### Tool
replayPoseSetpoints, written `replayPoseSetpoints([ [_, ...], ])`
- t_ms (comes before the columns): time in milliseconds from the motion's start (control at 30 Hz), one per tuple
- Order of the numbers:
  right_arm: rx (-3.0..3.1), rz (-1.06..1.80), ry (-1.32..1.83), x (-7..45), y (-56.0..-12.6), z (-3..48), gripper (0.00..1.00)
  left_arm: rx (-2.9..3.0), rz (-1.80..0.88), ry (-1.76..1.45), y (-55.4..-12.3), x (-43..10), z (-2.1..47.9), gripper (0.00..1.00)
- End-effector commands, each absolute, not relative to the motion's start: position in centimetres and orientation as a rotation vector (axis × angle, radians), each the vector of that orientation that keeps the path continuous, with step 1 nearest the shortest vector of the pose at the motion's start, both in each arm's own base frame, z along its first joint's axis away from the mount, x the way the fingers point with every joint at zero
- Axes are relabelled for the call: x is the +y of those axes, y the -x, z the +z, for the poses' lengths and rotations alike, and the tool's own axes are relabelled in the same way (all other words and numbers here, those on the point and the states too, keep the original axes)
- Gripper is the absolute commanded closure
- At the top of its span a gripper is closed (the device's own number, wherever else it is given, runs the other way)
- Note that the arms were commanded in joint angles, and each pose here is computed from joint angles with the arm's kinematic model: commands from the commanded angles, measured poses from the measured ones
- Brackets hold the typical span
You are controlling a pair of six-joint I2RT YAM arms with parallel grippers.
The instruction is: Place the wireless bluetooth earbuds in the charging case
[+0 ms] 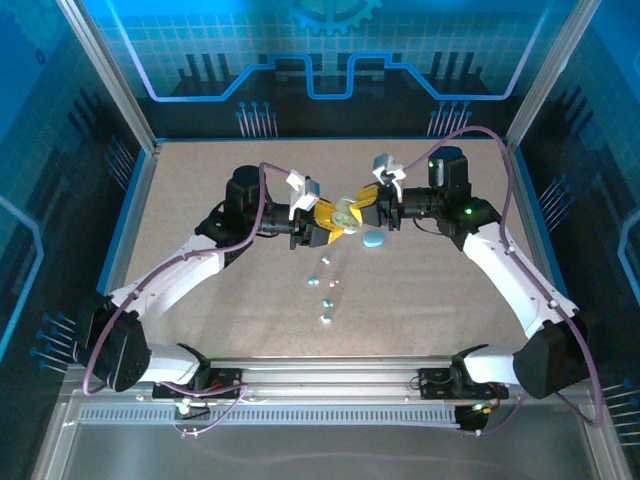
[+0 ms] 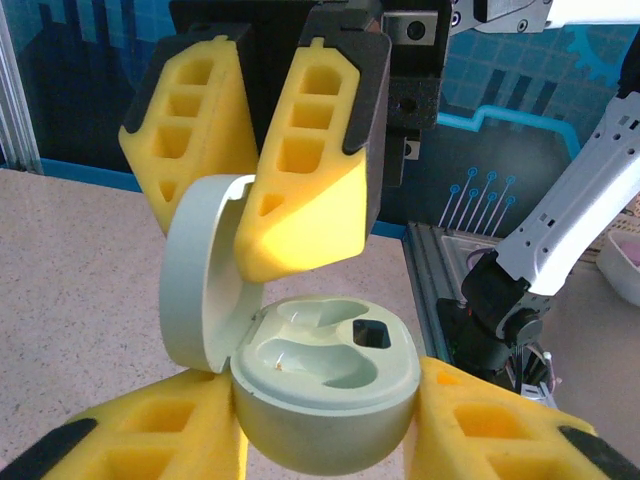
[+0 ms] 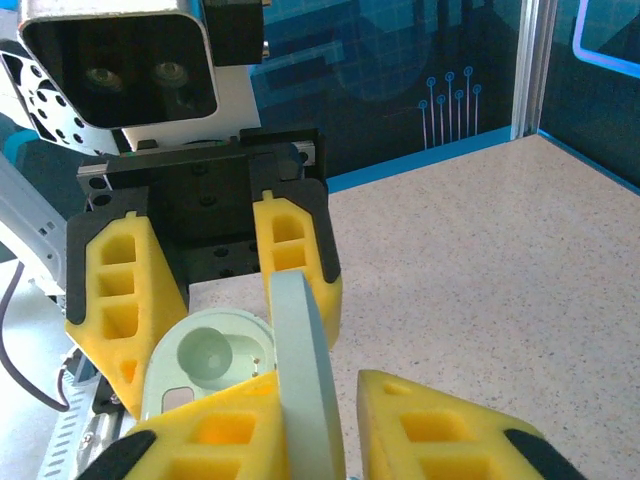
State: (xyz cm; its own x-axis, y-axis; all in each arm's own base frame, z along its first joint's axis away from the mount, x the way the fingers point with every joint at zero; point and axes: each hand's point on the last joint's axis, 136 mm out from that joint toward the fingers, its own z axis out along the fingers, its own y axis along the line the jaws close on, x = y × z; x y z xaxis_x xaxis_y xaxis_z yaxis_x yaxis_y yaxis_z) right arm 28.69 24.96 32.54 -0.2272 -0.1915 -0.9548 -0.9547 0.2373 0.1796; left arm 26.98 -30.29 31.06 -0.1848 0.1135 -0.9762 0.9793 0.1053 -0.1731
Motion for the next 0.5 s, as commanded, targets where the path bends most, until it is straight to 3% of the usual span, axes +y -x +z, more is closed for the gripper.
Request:
replayPoseSetpoints([
  [0,1.592,1.029,1.098,24.95,-28.82,33.42,0.80,1.441,-1.235,-1.167,-26.03,-30.57,31.50,0.56],
  [67,1.578,1.025,1.100,24.93,-28.72,33.67,0.85,1.452,-1.237,-1.161,-26.16,-30.63,31.32,0.51],
  [300,1.564,1.007,1.100,24.99,-28.62,33.84,0.85,1.471,-1.259,-1.156,-26.35,-30.90,31.07,0.40],
  [467,1.559,0.991,1.110,25.08,-28.51,33.77,0.85,1.487,-1.249,-1.143,-26.69,-31.03,30.95,0.37],
])
